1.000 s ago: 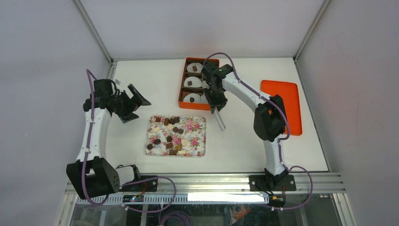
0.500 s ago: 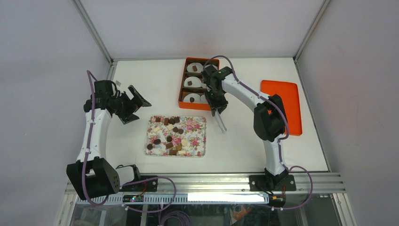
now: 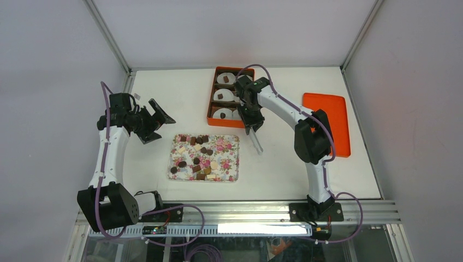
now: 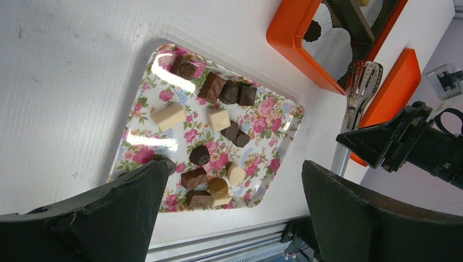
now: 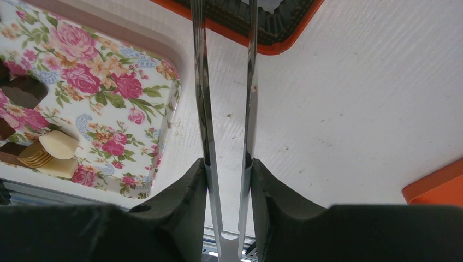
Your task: Pack the chocolate
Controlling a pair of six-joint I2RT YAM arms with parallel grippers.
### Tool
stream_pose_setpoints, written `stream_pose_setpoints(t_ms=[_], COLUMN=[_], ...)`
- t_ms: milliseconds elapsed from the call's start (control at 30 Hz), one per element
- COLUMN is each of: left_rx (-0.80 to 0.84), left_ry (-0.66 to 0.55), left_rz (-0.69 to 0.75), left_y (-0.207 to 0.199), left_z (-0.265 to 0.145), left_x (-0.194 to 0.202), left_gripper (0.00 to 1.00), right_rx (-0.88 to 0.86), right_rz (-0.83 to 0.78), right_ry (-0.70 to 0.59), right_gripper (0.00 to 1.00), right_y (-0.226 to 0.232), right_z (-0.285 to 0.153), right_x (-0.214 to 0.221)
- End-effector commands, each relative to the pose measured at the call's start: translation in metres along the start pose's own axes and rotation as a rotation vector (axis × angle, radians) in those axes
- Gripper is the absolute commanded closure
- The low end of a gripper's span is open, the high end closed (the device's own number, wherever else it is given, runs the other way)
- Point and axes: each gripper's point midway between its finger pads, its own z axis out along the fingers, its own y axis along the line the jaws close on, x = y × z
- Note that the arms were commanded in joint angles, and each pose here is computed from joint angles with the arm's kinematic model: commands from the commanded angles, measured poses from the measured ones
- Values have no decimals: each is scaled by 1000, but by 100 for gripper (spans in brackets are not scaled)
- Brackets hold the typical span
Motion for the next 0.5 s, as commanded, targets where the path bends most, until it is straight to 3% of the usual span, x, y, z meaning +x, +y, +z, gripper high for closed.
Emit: stream_pose_setpoints(t_ms=[0, 467], left_rx=[39, 43], left_ry=[-34, -32], left_rz=[13, 14], left_y=[-7, -8], left_z=[-6, -4], left_x=[-6, -6], left_gripper=[1, 1], right_rx=[-12, -8], right_rz=[4, 5], right_ry=[-76, -80], right_gripper=[68, 62], right_y=[0, -2], right_z=[-18, -21], right_x=[-12, -12])
